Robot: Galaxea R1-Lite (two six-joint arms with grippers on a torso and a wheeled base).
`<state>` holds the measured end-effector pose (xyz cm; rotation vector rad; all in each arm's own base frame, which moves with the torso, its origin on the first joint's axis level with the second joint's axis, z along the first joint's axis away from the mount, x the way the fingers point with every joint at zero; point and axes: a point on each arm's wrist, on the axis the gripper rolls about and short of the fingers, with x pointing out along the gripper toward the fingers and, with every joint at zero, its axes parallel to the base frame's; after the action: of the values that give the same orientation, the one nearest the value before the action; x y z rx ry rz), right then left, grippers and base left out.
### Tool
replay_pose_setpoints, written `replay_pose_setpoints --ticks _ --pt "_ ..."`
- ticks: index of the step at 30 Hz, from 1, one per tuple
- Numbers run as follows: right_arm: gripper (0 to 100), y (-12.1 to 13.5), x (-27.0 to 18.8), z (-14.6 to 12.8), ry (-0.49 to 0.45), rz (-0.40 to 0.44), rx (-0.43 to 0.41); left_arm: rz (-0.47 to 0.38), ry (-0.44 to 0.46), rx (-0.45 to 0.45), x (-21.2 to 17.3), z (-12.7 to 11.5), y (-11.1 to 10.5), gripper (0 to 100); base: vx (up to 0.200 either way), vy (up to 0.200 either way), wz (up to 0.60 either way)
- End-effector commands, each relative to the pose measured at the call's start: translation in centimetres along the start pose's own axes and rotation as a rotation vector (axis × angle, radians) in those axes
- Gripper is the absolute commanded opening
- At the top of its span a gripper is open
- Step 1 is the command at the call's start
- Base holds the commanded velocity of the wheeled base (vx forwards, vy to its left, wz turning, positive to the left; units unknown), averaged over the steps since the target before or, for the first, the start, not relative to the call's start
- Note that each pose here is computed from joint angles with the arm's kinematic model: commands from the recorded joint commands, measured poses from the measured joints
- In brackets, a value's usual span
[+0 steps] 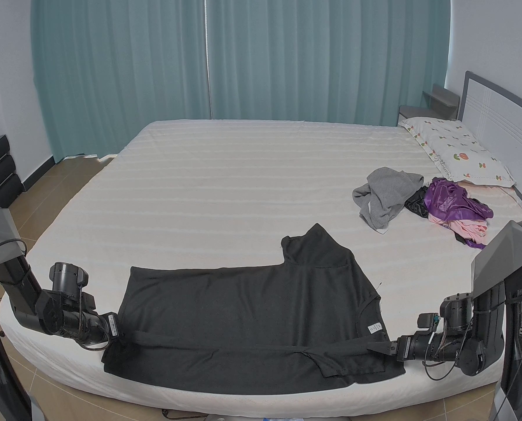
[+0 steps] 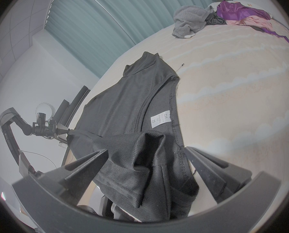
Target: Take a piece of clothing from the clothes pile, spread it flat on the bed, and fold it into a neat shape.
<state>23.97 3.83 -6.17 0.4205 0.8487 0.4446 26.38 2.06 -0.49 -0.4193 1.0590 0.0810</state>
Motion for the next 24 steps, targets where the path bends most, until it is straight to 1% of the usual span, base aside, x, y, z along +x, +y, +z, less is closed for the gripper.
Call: replay_pose_setpoints --ticks 1,8,11,12,13,18,20,24 --pt "100 0.0 0.1 0.2 -0.016 0.004 -0.008 0.001 0.002 -0.001 0.1 0.0 0.0 0 0.000 0.000 0.00" --pt "100 0.2 0.0 0.4 -0.025 0.005 -0.007 0.000 0.000 0.001 0.0 0.0 0.0 0 0.000 0.000 0.00" --pt "100 0.4 -0.9 1.1 -0.063 0.003 -0.011 0.000 -0.002 -0.002 0.0 0.1 0.0 0 0.000 0.000 0.00" --pt "100 0.4 -0.9 1.1 -0.063 0.003 -0.011 0.000 -0.002 -0.002 0.0 0.1 0.0 0 0.000 0.000 0.00" --pt "100 0.8 -1.5 1.4 -0.077 0.012 -0.014 0.001 -0.002 -0.003 0.0 0.1 0.1 0 0.000 0.000 0.00" --pt "100 1.6 -2.0 1.6 -0.085 0.031 -0.032 0.001 -0.002 -0.003 0.0 0.1 0.1 0 0.000 0.000 0.00" --pt "100 2.4 -2.5 1.6 -0.083 0.050 -0.034 0.000 -0.005 -0.003 0.0 0.2 0.1 0 0.000 0.000 0.00" --pt "100 5.2 -3.4 1.1 -0.049 0.156 -0.043 0.002 0.001 -0.004 0.0 0.1 0.1 0 0.000 0.000 0.00"
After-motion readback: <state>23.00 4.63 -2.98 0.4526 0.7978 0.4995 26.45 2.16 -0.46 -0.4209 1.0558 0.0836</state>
